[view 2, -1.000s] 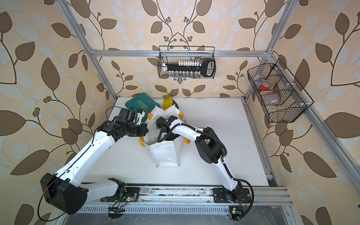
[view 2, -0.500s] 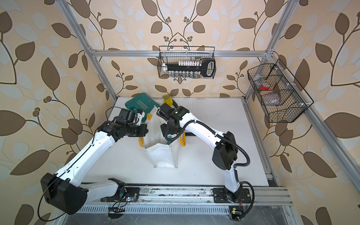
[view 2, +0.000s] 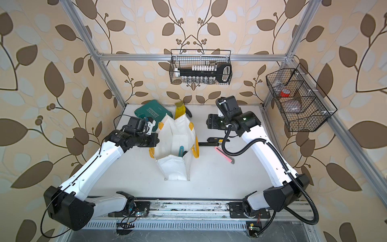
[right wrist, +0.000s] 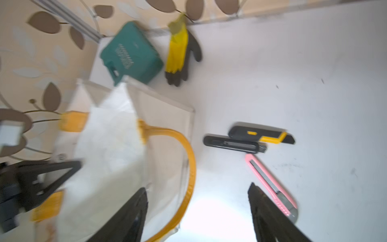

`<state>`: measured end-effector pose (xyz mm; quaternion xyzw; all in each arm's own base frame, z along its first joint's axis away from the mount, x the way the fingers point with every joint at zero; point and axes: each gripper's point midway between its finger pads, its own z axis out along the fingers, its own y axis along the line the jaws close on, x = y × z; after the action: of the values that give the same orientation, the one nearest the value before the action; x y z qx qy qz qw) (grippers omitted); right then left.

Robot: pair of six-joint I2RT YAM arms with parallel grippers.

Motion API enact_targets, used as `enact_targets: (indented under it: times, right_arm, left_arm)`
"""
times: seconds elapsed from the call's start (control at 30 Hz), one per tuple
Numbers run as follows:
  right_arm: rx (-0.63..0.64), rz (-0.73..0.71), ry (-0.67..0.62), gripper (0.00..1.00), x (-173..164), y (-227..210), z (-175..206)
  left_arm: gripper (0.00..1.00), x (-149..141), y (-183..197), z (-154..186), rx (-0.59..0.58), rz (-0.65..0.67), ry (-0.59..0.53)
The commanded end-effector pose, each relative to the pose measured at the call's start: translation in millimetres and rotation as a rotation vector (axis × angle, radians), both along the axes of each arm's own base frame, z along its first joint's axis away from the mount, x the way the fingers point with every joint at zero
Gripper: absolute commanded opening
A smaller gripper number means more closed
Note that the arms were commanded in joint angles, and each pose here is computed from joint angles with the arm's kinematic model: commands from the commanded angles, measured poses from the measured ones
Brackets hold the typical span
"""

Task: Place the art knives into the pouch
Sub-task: Place the utility knife in the pouch, then pick up the utility knife at the center of the board.

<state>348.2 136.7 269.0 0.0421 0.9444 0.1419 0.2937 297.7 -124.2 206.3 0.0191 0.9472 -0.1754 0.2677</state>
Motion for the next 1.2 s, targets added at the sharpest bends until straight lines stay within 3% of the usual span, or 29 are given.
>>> enact_targets:
  times: [0.0, 0.23, 0.57, 0.93, 1.17]
  right_arm:
    - [-0.074, 0.001, 0.191, 0.77, -10.5, -27.1, -74.7]
    - [-0.052, 0.003, 0.357, 0.78, -18.2, -43.5, -156.1]
    - [0.032, -0.002, 0.442, 0.78, -20.1, -48.4, -220.2]
    - [0.038, -0.002, 0.505, 0.75, -48.4, -43.5, -247.6]
    - [-0.139, 0.001, 0.57, 0.74, -74.5, -40.3, -263.4]
  left_arm:
    - [0.0, 5.7, 2.2, 12.4, -0.004, 0.0, -0.059]
    - [0.0, 5.8, 2.2, 11.9, -0.003, -0.001, -0.057]
    - [0.0, 6.4, 2.8, 9.6, 0.005, -0.003, -0.05]
    - [0.0, 7.1, 3.4, 7.6, 0.011, 0.0, -0.045]
    - [0.0, 6.6, 3.6, 7.2, 0.012, 0.001, -0.043]
